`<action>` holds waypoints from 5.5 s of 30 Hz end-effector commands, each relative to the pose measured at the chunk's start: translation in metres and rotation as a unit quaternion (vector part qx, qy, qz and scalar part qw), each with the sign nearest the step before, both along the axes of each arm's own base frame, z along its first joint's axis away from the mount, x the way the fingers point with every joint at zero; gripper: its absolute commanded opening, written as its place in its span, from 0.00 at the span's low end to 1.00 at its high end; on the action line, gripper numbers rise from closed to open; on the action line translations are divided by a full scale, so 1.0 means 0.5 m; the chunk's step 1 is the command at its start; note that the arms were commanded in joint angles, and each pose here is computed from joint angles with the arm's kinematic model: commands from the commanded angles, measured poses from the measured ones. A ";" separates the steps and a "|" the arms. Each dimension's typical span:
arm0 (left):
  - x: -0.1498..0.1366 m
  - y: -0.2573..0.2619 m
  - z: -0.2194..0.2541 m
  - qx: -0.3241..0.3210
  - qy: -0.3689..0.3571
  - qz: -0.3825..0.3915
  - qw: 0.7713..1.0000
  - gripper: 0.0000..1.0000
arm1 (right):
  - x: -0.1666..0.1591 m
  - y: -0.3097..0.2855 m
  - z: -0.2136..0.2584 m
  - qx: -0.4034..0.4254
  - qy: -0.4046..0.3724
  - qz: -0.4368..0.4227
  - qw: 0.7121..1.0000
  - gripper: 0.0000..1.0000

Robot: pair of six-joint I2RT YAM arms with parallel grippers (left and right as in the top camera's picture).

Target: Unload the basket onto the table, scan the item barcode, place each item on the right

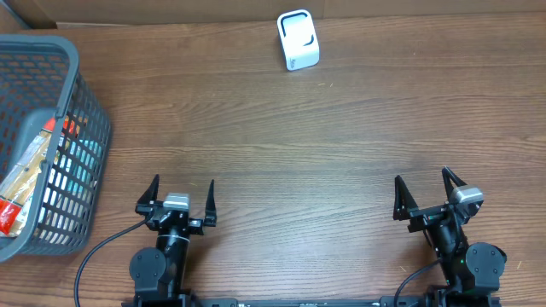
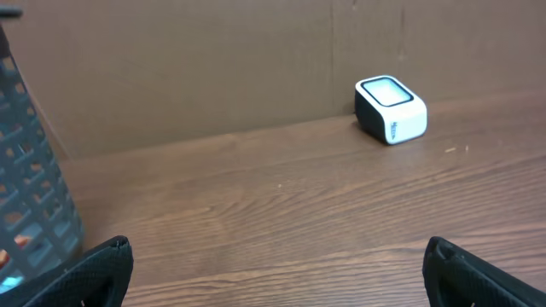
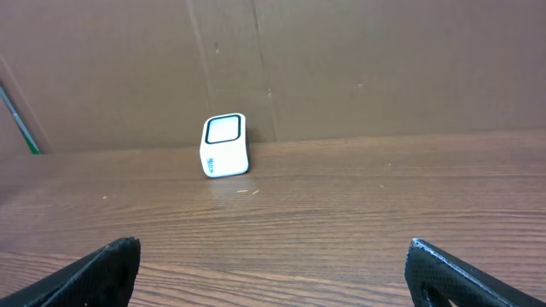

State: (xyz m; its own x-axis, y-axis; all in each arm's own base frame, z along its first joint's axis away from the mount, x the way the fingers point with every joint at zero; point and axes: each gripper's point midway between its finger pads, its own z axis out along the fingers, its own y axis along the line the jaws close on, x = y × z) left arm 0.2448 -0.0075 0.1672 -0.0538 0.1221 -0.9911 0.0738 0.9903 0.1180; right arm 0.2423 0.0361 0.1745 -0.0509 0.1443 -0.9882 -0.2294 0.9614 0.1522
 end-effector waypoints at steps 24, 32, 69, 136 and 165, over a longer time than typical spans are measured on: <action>0.072 -0.049 0.473 -0.034 0.065 -0.077 0.994 1.00 | 0.002 -0.001 -0.005 0.000 0.001 -0.002 1.000 1.00; 0.175 0.021 0.596 -0.056 0.202 -0.048 0.977 1.00 | 0.002 -0.001 -0.005 0.000 0.001 -0.002 1.000 1.00; 0.055 0.632 0.010 -0.246 0.444 0.366 0.780 1.00 | 0.002 -0.001 -0.005 0.000 0.001 -0.002 1.000 1.00; 0.323 0.351 0.544 -0.139 0.230 0.054 0.962 0.04 | 0.002 -0.001 -0.005 0.000 0.001 -0.002 1.000 1.00; 0.346 -0.360 -0.196 -0.129 0.589 -0.095 0.792 0.04 | 0.002 -0.001 -0.005 0.000 0.001 -0.002 1.000 1.00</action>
